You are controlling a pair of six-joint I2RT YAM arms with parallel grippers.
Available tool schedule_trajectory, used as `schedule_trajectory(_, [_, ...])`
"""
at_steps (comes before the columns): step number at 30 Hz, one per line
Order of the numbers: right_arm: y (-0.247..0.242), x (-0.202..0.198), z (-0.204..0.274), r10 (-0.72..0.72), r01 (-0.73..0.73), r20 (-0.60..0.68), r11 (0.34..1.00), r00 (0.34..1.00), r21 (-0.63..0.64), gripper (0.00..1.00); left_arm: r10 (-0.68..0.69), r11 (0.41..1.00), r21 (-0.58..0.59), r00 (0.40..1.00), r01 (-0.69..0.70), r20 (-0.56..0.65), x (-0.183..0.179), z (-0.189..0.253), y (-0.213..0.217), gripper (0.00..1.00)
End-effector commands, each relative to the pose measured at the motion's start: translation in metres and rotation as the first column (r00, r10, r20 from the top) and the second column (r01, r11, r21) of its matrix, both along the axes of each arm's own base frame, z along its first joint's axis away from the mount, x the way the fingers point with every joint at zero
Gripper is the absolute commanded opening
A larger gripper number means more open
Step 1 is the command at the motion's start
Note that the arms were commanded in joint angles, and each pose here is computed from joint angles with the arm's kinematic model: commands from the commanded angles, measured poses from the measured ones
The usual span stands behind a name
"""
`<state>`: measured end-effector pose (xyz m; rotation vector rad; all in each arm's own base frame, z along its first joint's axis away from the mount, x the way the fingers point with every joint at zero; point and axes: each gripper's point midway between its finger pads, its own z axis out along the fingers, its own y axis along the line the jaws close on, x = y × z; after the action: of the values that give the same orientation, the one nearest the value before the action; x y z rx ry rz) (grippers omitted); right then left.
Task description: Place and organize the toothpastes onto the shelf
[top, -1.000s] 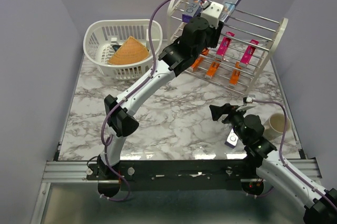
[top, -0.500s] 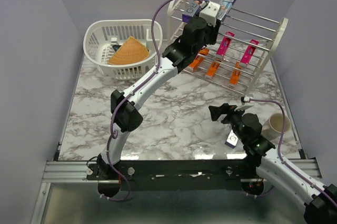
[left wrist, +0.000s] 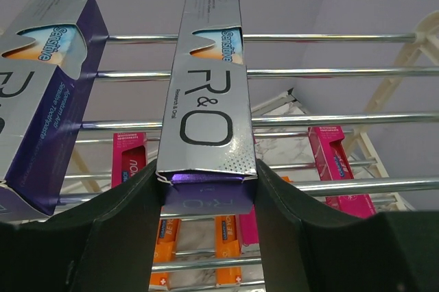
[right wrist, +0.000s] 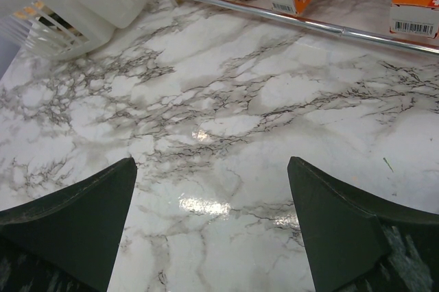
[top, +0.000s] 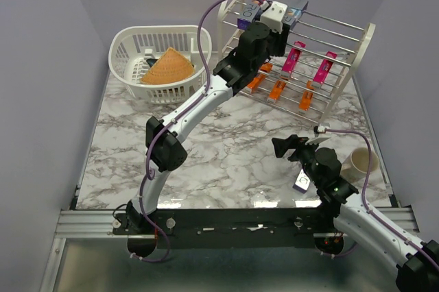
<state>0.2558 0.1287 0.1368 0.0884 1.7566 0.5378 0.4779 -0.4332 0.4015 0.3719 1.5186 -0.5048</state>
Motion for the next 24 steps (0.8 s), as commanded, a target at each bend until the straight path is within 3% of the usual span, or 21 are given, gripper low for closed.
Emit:
schedule_trajectory(1, [0.0,0.003,0.012,-0.001,0.001,0.036,1.0,0.999,0.008,1.0,0.009,0.998,-0.056,0.999,-0.007,0.047,0.005,0.016,-0.001,0.59])
schedule_trajectory(3, [0.0,0.003,0.012,-0.001,0.001,0.034,1.0,0.999,0.007,1.0,0.01,0.998,-0.058,0.999,-0.007,0.049,0.006,0.015,-0.001,0.59])
schedule_trajectory(8, [0.0,0.003,0.012,-0.001,0.001,0.034,1.0,0.999,0.007,1.0,0.019,0.997,-0.071,0.998,-0.015,0.054,0.009,0.015,-0.002,0.45])
schedule_trajectory(18, [0.001,0.003,0.01,0.001,-0.001,0.029,1.0,1.0,0.001,1.0,0.048,0.996,-0.082,0.997,-0.043,0.057,0.015,0.008,-0.003,0.44])
schedule_trajectory(24, [0.002,0.005,0.01,0.006,-0.006,0.025,1.0,1.0,-0.004,1.0,0.033,0.997,-0.076,0.997,-0.027,0.073,0.008,0.016,-0.002,0.71])
